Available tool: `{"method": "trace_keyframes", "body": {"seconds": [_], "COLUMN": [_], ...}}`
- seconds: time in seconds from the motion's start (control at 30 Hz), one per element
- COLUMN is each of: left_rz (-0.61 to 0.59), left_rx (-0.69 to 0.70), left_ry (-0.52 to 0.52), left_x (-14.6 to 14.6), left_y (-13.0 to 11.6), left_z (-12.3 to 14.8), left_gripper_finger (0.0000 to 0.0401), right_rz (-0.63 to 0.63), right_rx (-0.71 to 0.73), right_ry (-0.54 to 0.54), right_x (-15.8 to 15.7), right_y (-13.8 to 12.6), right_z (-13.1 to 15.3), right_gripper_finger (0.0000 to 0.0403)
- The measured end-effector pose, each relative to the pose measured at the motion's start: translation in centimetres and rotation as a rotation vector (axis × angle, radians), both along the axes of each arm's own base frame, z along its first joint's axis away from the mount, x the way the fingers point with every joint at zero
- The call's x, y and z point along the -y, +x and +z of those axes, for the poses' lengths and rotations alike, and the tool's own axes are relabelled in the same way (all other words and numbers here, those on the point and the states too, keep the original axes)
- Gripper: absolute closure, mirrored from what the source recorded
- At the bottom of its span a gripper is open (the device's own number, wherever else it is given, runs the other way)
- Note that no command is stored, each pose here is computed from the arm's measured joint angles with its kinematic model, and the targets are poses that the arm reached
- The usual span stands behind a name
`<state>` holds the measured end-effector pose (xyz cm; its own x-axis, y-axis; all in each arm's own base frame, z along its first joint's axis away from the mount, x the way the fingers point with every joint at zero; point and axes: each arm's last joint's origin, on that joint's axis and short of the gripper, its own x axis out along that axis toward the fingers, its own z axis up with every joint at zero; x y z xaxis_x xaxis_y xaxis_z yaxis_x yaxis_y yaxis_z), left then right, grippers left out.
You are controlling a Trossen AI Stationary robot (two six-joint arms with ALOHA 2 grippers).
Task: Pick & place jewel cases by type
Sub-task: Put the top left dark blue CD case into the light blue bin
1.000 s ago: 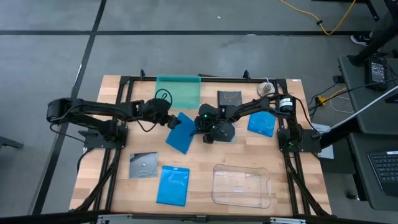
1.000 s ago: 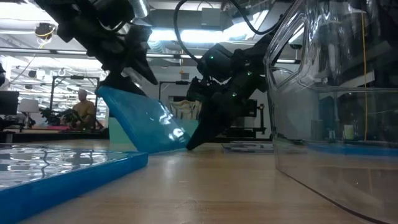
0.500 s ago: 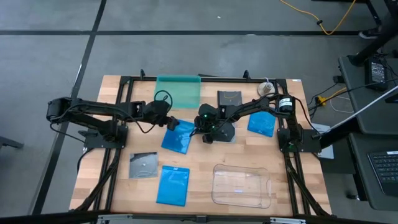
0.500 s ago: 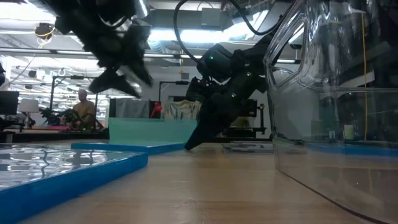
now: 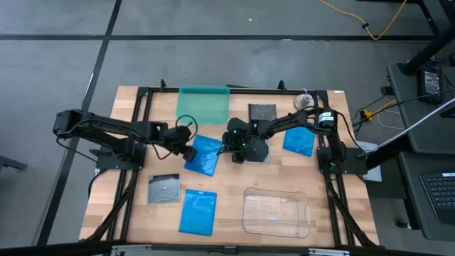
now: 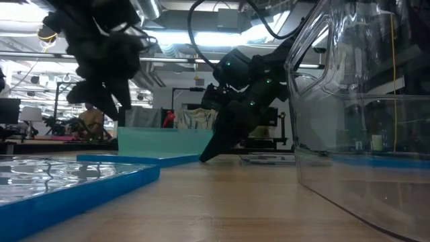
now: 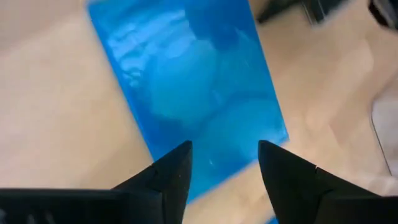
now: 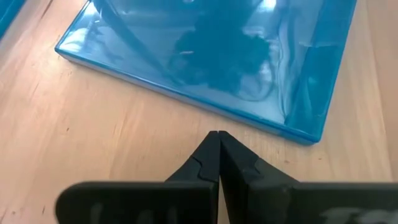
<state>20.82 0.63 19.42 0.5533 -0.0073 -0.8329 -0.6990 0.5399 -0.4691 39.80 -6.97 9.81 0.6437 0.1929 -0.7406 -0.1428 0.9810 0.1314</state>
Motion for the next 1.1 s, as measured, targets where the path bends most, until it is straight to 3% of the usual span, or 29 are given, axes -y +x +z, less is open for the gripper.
{"method": "trace_keyframes", "body": {"seconds": [0.13,0.47,0.8,1.1], "left_rz": [-0.038,-0.175,-0.203,-0.232], "left_rx": [-0.001,-0.067,-0.117,-0.138], "left_ry": [-0.028,-0.100,-0.098,-0.126], "left_x": [1.5,5.3,6.5,6.7], "left_y": [0.0,0.9,3.1,3.7], "left_z": [0.0,-1.9,-5.6,-6.9], "left_gripper_finger": [0.0262,0.0394,0.0399,0.0399], "right_rz": [0.010,-0.008,0.001,0.014], "right_rx": [0.005,0.018,0.034,0.034], "right_ry": [0.003,0.009,-0.121,-0.151], "right_x": [0.5,1.8,2.8,4.3], "right_y": [-0.1,0.1,1.3,1.7], "right_z": [0.0,0.4,2.0,3.5], "right_gripper_finger": [0.0395,0.0395,0.0395,0.0395]}}
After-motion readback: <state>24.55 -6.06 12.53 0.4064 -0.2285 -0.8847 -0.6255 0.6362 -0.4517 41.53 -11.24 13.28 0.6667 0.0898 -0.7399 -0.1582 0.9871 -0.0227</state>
